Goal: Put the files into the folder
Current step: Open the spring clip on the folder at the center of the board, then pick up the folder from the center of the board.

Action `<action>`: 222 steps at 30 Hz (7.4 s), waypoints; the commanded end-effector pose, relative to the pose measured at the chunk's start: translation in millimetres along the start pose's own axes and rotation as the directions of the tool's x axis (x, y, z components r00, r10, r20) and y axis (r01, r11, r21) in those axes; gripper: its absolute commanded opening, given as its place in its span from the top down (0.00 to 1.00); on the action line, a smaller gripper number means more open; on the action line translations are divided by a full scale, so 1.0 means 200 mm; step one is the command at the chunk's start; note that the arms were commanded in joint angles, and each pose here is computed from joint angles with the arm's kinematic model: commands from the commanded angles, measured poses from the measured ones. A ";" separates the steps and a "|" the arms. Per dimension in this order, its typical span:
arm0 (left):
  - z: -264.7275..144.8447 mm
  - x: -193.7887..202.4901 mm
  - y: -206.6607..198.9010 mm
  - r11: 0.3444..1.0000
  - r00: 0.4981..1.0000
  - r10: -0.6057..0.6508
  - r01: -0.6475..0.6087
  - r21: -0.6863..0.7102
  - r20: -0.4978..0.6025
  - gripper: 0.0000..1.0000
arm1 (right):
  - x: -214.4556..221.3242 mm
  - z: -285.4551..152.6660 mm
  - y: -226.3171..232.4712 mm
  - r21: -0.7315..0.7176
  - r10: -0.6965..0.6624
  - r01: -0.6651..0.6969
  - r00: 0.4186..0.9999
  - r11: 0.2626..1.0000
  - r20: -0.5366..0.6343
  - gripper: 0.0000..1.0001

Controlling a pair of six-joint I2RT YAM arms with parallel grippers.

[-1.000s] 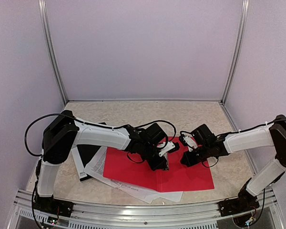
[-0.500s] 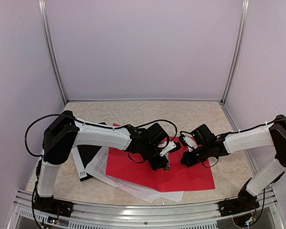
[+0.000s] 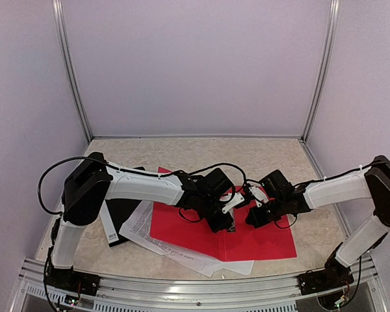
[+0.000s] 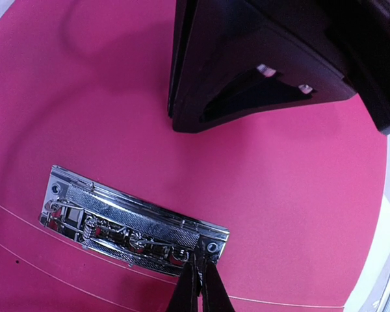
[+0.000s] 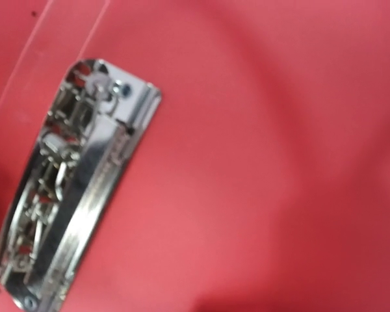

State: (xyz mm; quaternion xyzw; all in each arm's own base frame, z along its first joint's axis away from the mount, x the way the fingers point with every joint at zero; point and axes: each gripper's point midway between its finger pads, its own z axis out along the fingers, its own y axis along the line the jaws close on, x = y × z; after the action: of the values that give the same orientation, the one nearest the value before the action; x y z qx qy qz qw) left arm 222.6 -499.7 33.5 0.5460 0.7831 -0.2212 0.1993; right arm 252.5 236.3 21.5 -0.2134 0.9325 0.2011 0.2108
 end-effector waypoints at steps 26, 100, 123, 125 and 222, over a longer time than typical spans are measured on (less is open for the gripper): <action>0.21 0.25 -0.05 1.000 0.988 -0.004 0.002 -0.011 -0.155 1.00 | 0.22 0.18 0.07 -0.220 0.220 -0.219 0.975 0.951 -0.021 0.97; 0.37 0.32 0.04 0.977 0.974 -0.202 0.194 -0.083 -0.101 1.00 | 0.50 0.34 0.06 -0.215 0.359 -0.375 0.927 0.902 -0.111 1.00; 0.16 0.15 0.10 0.958 0.964 -0.262 0.265 -0.110 0.047 1.00 | 0.58 0.38 0.08 -0.210 0.367 -0.390 0.920 0.897 -0.140 1.00; 0.13 0.12 0.10 0.958 0.964 -0.258 0.263 -0.111 0.063 1.00 | 0.59 0.38 0.07 -0.206 0.366 -0.390 0.919 0.898 -0.143 1.00; -1.10 0.94 0.32 0.209 0.236 -0.901 0.971 -0.112 0.364 0.01 | 0.00 0.09 0.12 -0.060 0.141 -0.135 0.983 0.989 0.118 0.94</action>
State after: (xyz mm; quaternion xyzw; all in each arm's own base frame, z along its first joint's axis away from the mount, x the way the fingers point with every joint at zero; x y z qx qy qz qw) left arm 219.9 -229.7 102.1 -0.0242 0.9524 -0.2049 0.2243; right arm 253.3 265.3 23.9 -0.1309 0.9175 0.2679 0.2632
